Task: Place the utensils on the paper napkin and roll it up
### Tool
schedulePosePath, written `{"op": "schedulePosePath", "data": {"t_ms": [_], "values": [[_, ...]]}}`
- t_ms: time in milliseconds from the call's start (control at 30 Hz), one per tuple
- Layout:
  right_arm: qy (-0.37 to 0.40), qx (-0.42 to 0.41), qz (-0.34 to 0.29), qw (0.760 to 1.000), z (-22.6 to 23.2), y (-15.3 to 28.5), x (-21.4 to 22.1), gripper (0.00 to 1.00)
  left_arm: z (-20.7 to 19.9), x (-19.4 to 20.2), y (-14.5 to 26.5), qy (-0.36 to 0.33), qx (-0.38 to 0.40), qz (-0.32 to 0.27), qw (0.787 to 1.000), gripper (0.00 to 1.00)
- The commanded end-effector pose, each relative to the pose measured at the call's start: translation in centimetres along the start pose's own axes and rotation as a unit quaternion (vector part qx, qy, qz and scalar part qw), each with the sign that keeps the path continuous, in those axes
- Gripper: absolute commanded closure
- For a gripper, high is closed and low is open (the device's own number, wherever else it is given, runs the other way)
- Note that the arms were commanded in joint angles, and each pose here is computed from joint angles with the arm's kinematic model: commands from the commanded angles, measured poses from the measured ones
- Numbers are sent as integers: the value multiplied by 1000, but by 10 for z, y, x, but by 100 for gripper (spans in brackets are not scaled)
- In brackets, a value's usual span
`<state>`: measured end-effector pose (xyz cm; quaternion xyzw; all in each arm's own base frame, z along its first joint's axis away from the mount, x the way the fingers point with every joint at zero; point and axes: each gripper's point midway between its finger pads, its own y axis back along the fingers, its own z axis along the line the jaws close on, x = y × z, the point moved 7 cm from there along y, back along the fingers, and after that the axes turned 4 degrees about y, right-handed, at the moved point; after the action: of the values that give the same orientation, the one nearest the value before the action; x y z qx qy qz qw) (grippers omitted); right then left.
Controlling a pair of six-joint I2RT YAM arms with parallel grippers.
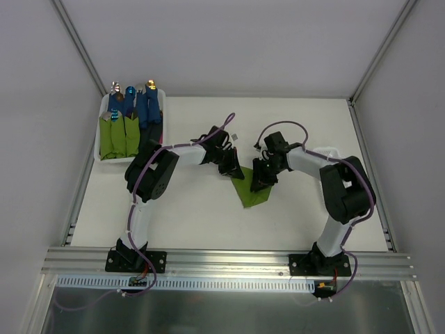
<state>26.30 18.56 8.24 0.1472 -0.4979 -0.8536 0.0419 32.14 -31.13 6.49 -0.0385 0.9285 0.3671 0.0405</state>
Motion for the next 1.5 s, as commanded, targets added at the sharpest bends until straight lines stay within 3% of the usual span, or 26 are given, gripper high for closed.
{"op": "schedulePosePath", "data": {"t_ms": [0,367,833,1133,1467], "values": [[18,42,-22,999,6,34,-4,74,24,-1,3,5,-77,-16,997,100],[-42,-73,-67,994,43,31,-9,73,21,-2,-2,7,-62,-2,998,100],[-71,-25,17,997,3,-21,34,74,5,-11,2,-16,-5,21,1000,100],[-85,-10,25,996,-3,-28,36,74,-52,-8,49,-94,106,24,990,99],[-95,-6,20,995,-3,-28,35,75,-36,15,40,-12,139,57,988,99]]}}
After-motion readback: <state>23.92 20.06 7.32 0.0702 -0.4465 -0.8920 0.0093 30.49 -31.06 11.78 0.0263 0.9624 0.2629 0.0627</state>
